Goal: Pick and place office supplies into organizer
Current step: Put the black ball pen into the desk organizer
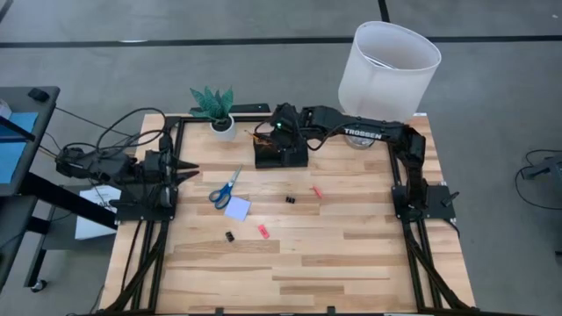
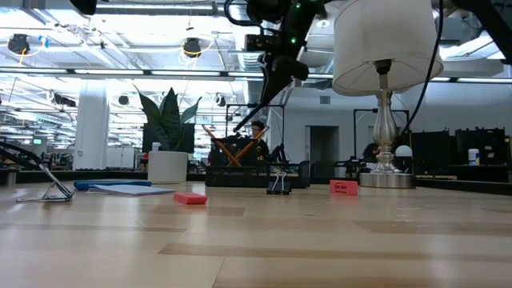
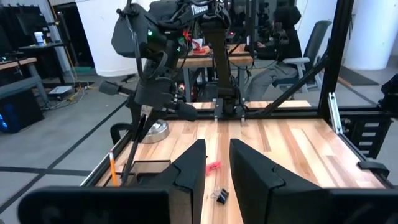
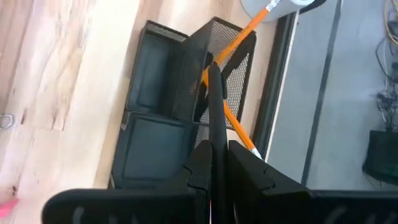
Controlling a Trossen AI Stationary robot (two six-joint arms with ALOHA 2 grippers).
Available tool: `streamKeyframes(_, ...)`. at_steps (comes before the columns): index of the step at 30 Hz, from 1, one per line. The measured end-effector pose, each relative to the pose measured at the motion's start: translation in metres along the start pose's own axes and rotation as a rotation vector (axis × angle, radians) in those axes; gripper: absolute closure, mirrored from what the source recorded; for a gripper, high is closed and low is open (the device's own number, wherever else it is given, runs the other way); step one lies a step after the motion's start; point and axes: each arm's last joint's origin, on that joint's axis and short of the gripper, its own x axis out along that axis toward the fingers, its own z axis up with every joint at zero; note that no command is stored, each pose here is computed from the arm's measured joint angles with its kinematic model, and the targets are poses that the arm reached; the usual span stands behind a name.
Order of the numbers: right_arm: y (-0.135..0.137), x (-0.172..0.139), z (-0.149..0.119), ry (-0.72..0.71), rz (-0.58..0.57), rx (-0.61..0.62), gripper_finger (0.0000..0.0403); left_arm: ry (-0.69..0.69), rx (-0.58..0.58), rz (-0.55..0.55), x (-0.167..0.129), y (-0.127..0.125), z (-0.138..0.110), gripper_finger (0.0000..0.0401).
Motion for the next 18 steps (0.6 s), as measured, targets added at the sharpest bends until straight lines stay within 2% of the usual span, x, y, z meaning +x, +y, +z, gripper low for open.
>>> streamKeyframes(9, -0.012, 0.003, -0.011, -0.003, 0.019, -0.020, 0.0377, -0.018, -0.034, 0.003, 0.000, 0.000, 0.002, 0.0335)
streamKeyframes(18, -0.016, 0.005, -0.018, 0.001, 0.057, -0.032, 0.0377, -0.018, -0.064, 0.056, 0.000, 0.001, 0.002, 0.0335)
